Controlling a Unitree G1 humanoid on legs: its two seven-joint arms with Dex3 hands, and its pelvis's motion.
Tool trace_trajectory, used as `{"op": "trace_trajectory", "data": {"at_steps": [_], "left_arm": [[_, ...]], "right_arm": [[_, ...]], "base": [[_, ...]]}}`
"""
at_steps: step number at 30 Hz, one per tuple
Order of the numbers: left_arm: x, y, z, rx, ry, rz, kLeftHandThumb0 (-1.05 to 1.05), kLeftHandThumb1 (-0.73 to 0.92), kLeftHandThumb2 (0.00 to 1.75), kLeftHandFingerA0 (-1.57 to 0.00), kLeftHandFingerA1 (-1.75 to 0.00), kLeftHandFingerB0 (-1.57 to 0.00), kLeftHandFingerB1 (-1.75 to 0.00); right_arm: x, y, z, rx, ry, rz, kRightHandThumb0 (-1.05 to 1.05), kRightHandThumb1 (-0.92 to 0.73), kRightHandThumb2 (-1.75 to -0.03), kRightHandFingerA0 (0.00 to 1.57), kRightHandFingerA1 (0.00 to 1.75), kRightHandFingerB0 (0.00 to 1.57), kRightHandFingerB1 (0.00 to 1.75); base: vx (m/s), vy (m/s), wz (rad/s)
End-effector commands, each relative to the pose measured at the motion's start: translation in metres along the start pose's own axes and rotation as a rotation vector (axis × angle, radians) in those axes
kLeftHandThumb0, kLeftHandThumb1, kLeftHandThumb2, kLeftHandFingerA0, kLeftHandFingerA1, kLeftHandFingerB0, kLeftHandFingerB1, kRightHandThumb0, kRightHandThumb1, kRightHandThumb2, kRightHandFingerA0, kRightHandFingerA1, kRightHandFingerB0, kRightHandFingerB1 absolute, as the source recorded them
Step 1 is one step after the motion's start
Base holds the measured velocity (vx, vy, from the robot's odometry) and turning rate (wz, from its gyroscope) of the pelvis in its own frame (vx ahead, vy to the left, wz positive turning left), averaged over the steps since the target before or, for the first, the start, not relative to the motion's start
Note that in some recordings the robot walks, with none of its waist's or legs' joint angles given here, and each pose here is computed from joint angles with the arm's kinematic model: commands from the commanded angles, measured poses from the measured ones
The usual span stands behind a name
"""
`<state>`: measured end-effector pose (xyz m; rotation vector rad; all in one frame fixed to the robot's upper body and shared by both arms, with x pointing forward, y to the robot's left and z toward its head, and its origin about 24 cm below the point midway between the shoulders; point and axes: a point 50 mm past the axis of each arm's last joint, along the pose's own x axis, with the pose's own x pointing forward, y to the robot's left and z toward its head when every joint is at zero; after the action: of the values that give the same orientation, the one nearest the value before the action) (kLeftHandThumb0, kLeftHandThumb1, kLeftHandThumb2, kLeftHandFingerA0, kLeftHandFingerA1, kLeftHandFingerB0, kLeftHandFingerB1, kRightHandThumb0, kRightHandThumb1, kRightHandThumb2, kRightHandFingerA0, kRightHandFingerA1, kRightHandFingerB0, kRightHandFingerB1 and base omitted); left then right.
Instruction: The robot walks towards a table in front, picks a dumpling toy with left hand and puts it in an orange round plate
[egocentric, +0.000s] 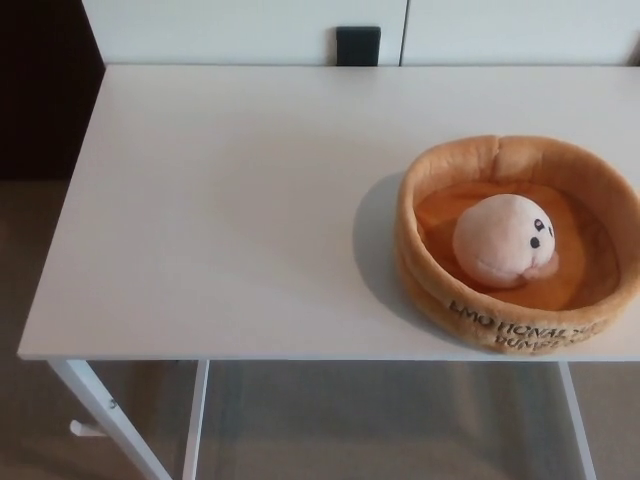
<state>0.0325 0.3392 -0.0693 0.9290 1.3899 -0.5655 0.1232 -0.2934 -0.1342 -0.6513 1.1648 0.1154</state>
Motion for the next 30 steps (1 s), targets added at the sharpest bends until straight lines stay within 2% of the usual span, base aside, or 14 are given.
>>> {"op": "trace_trajectory", "data": {"at_steps": [1,2,3,4,6,7,8,14,15,17,18,19,20,30], "left_arm": [[0.024,0.020,-0.012,0.075,0.094,0.127,-0.38,0.51,0.56,-0.42,-0.46,-0.37,-0.40],[0.031,0.016,-0.018,-0.052,0.106,0.179,-0.37,0.51,0.56,-0.59,-0.63,-0.19,-0.30],[0.038,0.008,-0.023,-0.209,0.129,0.237,-0.37,0.51,0.56,-0.59,-0.63,-0.19,-0.30],[0.040,0.003,-0.026,-0.267,0.128,0.239,-0.39,0.52,0.56,-0.56,-0.56,-0.18,-0.30],[0.040,-0.002,-0.029,-0.308,0.117,0.227,-0.39,0.52,0.56,-0.56,-0.56,-0.18,-0.30],[0.040,-0.004,-0.030,-0.373,0.093,0.211,-0.36,0.53,0.56,-0.68,-0.58,-0.23,-0.29],[0.039,-0.007,-0.033,-0.469,0.054,0.192,-0.36,0.53,0.56,-0.68,-0.58,-0.23,-0.29],[0.039,0.003,-0.027,-0.443,0.009,0.245,-0.36,0.55,0.57,-0.64,-0.57,-0.24,-0.30],[0.039,0.002,-0.027,-0.449,0.000,0.237,-0.35,0.56,0.57,-0.63,-0.54,-0.24,-0.29],[0.039,0.002,-0.027,-0.437,-0.005,0.235,-0.35,0.56,0.57,-0.63,-0.55,-0.25,-0.29],[0.040,0.001,-0.026,-0.434,-0.005,0.231,-0.32,0.58,0.57,-0.60,-0.54,-0.23,-0.29],[0.041,0.001,-0.025,-0.433,-0.005,0.230,-0.32,0.58,0.57,-0.60,-0.54,-0.23,-0.29],[0.041,0.001,-0.025,-0.441,-0.005,0.231,-0.32,0.59,0.58,-0.58,-0.53,-0.22,-0.29],[0.039,0.007,-0.028,-0.493,-0.010,0.248,-0.33,0.55,0.56,-0.60,-0.53,-0.19,-0.29]], "right_arm": [[-0.004,-0.005,-0.019,0.016,0.071,-0.005,-0.49,-0.64,-0.61,0.37,0.56,0.25,0.34],[-0.004,-0.003,-0.021,0.015,0.074,0.000,-0.50,-0.64,-0.59,0.43,0.72,0.24,0.34],[-0.004,0.000,-0.023,0.014,0.077,0.006,-0.50,-0.64,-0.59,0.43,0.72,0.24,0.34],[-0.005,0.000,-0.024,0.015,0.077,0.009,-0.55,-0.50,-0.85,0.39,0.66,0.18,0.47],[-0.005,0.001,-0.024,0.016,0.076,0.012,-0.55,-0.50,-0.85,0.39,0.66,0.18,0.47],[-0.005,-0.002,-0.024,0.016,0.074,0.005,-0.49,-0.64,-0.59,0.46,0.69,0.25,0.32],[-0.005,-0.007,-0.024,0.016,0.071,-0.006,-0.49,-0.64,-0.59,0.46,0.69,0.25,0.32],[-0.003,-0.007,-0.016,-0.001,0.055,-0.001,-0.49,-0.66,-0.59,0.51,0.84,0.26,0.33],[-0.004,-0.006,-0.018,0.011,0.057,0.001,-0.53,-0.51,-0.86,0.51,0.80,0.18,0.46],[-0.004,-0.006,-0.019,0.007,0.058,0.001,-0.50,-0.64,-0.60,0.45,0.77,0.25,0.33],[-0.004,-0.007,-0.020,-0.012,0.060,-0.002,-0.55,-0.53,-0.88,0.52,0.80,0.17,0.47],[-0.004,-0.007,-0.020,-0.020,0.060,-0.003,-0.55,-0.53,-0.88,0.52,0.80,0.17,0.47],[-0.004,-0.007,-0.020,-0.017,0.060,-0.003,-0.52,-0.67,-0.60,0.49,0.82,0.25,0.34],[-0.003,-0.008,-0.012,-0.010,0.046,-0.003,-0.51,-0.63,-0.60,0.43,0.70,0.26,0.33]], "base": [[0.00,0.000,0.00],[0.00,0.000,0.00],[0.00,0.000,0.00],[0.00,0.000,0.00],[0.00,0.000,0.00],[0.00,0.000,0.00],[0.00,0.000,0.00],[0.00,0.000,0.00],[0.00,0.000,0.00],[0.00,0.000,0.00],[0.00,0.000,0.00],[0.00,0.000,0.00],[0.00,0.000,0.00],[0.00,0.000,0.00]]}}
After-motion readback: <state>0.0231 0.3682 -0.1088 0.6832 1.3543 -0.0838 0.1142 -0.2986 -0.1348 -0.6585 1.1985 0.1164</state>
